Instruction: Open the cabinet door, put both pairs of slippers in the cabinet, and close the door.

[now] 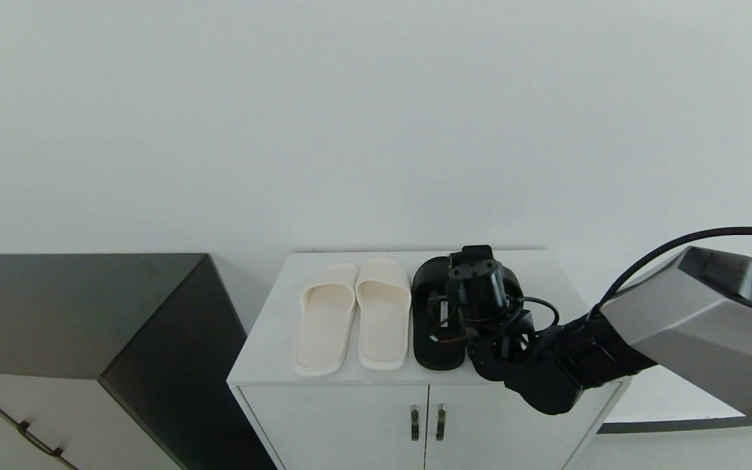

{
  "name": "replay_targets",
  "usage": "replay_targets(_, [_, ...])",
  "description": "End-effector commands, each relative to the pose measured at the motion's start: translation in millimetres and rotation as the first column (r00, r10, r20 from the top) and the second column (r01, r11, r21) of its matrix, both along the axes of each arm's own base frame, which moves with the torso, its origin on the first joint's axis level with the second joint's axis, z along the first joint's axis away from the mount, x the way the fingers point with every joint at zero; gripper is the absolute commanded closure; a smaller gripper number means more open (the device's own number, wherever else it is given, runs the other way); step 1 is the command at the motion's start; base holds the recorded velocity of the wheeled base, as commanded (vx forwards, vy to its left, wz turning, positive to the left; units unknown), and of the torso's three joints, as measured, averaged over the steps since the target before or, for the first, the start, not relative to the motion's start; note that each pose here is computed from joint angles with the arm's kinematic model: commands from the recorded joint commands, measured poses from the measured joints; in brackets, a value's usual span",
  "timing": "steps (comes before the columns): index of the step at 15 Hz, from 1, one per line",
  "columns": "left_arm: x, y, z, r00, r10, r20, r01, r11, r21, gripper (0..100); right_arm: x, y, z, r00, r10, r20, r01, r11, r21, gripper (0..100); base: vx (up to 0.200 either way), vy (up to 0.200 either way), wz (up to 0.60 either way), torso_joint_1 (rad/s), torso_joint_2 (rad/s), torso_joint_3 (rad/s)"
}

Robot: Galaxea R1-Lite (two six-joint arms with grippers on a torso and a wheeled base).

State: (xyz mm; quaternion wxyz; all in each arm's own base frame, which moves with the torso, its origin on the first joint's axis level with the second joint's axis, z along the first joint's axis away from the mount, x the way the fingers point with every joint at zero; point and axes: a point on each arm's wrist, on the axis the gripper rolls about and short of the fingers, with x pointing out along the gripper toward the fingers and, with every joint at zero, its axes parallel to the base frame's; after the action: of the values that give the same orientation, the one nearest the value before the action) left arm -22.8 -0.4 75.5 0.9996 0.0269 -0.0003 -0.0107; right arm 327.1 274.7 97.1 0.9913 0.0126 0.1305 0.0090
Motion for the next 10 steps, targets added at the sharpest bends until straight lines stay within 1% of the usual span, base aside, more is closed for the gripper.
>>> replay_targets(1, [0.0, 0.0, 0.0, 1.0, 0.0, 0.0, 0.0, 1.0, 0.0, 100, 16.2, 2.7, -14.7, 1.0, -0.02, -0.005, 0.02, 1.0, -0.017, 0, 0.0, 0.0, 0.0, 0.0, 0.0, 0.0])
replay_targets(3, [0.0, 0.0, 0.0, 1.0, 0.0, 0.0, 0.0, 1.0, -0.002, 100, 31.3, -0.1, -19.4, 0.999, -0.048, 0.019, 0.049, 0.998, -0.036, 0, 0.0, 0.0, 0.0, 0.0, 0.0, 0.0])
replay_targets(5, [0.0, 0.0, 0.0, 1.0, 0.0, 0.0, 0.0, 1.0, -0.002, 100, 37.8, -0.2, -20.1, 0.997, -0.054, 0.053, 0.056, 0.998, -0.029, 0, 0.0, 0.0, 0.0, 0.0, 0.0, 0.0])
replay_targets(6, [0.0, 0.0, 0.0, 1.0, 0.0, 0.0, 0.0, 1.0, -0.002, 100, 39.0, -1.3, -19.6, 0.996, -0.063, 0.062, 0.065, 0.997, -0.031, 100, 0.0, 0.0, 0.0, 0.0, 0.0, 0.0])
replay_targets(10, [0.0, 0.0, 0.0, 1.0, 0.0, 0.0, 0.0, 1.0, -0.005, 100, 37.2, -1.2, -15.6, 0.994, -0.074, 0.077, 0.075, 0.997, -0.022, 100, 0.0, 0.0, 0.0, 0.0, 0.0, 0.0])
